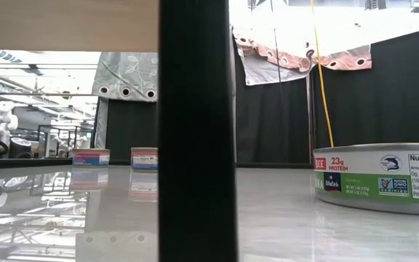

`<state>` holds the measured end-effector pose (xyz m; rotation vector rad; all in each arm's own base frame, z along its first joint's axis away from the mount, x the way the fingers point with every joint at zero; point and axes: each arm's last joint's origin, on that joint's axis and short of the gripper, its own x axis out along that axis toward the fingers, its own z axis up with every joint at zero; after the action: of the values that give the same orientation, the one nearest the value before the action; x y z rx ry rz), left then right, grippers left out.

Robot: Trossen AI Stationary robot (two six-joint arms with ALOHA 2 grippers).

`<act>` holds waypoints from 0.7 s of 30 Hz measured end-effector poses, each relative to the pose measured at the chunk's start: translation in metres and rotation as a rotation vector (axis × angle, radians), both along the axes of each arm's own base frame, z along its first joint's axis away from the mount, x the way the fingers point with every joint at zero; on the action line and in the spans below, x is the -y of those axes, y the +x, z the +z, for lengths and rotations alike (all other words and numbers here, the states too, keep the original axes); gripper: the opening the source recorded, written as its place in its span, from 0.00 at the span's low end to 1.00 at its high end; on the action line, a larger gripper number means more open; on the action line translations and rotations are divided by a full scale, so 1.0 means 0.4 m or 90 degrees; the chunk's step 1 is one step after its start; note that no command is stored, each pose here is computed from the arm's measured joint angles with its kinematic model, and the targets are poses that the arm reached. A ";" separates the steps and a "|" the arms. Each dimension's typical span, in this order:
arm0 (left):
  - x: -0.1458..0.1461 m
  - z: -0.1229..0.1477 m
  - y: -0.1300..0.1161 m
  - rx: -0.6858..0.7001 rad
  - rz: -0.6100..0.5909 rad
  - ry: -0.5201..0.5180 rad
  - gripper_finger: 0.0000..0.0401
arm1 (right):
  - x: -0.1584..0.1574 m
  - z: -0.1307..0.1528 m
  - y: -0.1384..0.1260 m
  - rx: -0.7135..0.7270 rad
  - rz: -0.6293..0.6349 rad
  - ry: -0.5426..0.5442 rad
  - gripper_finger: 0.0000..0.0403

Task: Stack canned seafood by type on shelf
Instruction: Put the green blue tuna can on the shelf, then stack the green white tuna can on top of other green white tuna can on the shelf

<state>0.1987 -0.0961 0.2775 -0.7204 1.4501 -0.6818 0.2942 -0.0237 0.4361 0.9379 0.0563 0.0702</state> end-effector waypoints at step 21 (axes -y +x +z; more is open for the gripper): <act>-0.069 0.132 -0.079 -0.037 0.160 0.116 0.78 | 0.074 -0.033 -0.011 -0.085 -0.133 0.109 0.76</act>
<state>0.1669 -0.0684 0.3301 -0.7683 1.4225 -0.3330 0.2898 -0.0533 0.4228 1.1145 0.0769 -0.1834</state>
